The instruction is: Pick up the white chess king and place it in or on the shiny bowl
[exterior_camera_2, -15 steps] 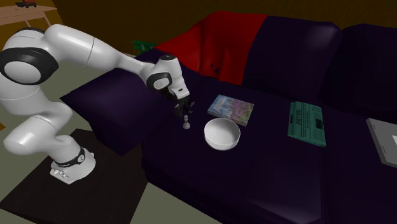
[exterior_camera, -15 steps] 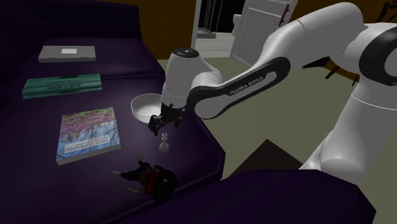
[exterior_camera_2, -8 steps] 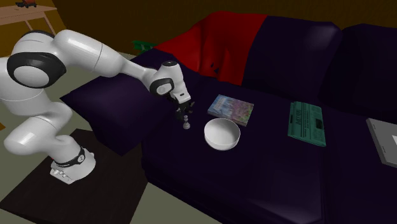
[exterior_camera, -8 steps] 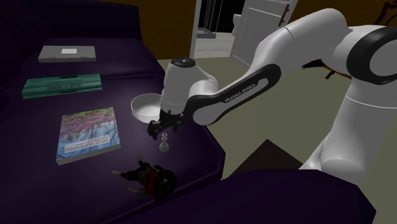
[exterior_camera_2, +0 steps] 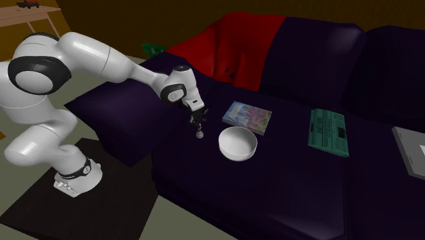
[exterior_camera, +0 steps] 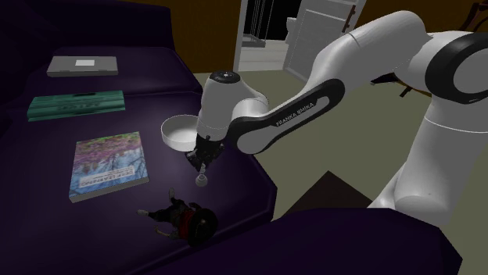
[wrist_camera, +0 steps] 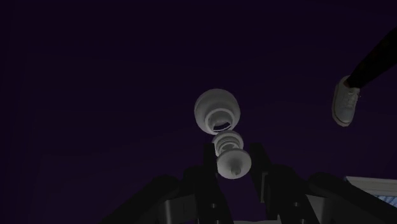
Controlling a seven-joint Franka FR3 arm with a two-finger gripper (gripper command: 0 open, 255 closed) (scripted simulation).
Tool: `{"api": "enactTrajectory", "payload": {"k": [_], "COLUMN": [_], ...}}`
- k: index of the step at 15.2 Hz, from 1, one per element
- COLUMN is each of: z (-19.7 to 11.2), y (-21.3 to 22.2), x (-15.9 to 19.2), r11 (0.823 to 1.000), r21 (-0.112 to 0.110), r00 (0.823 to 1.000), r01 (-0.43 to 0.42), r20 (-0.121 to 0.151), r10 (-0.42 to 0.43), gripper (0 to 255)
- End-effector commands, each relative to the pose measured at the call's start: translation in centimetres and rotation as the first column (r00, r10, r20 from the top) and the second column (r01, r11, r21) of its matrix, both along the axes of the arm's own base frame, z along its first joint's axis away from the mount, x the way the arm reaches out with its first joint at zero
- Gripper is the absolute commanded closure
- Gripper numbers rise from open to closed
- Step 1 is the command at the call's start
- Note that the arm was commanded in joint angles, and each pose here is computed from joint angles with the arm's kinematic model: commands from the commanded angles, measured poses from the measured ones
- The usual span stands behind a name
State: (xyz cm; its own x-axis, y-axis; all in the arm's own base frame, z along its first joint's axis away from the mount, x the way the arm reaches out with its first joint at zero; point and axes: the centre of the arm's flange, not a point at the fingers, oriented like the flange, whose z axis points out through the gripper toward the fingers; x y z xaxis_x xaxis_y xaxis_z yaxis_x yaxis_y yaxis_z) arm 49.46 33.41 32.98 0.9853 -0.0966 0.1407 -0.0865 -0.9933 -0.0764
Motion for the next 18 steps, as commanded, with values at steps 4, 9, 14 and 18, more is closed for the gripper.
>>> {"api": "enactTrajectory", "payload": {"k": [4,9,14,18], "z": [0.0,1.0,3.7,5.8], "y": [0.0,0.0,0.0,0.0], "x": [0.0,0.0,0.0,0.0], "r11": [1.000,1.000,1.000,1.000], "r21": [0.000,0.000,0.000,0.000], "r00": [1.000,1.000,1.000,1.000], "r01": [0.000,0.000,0.000,0.000], "r20": [0.000,0.000,0.000,0.000], "r10": [0.000,0.000,0.000,0.000], "gripper": [255,255,255,255]}}
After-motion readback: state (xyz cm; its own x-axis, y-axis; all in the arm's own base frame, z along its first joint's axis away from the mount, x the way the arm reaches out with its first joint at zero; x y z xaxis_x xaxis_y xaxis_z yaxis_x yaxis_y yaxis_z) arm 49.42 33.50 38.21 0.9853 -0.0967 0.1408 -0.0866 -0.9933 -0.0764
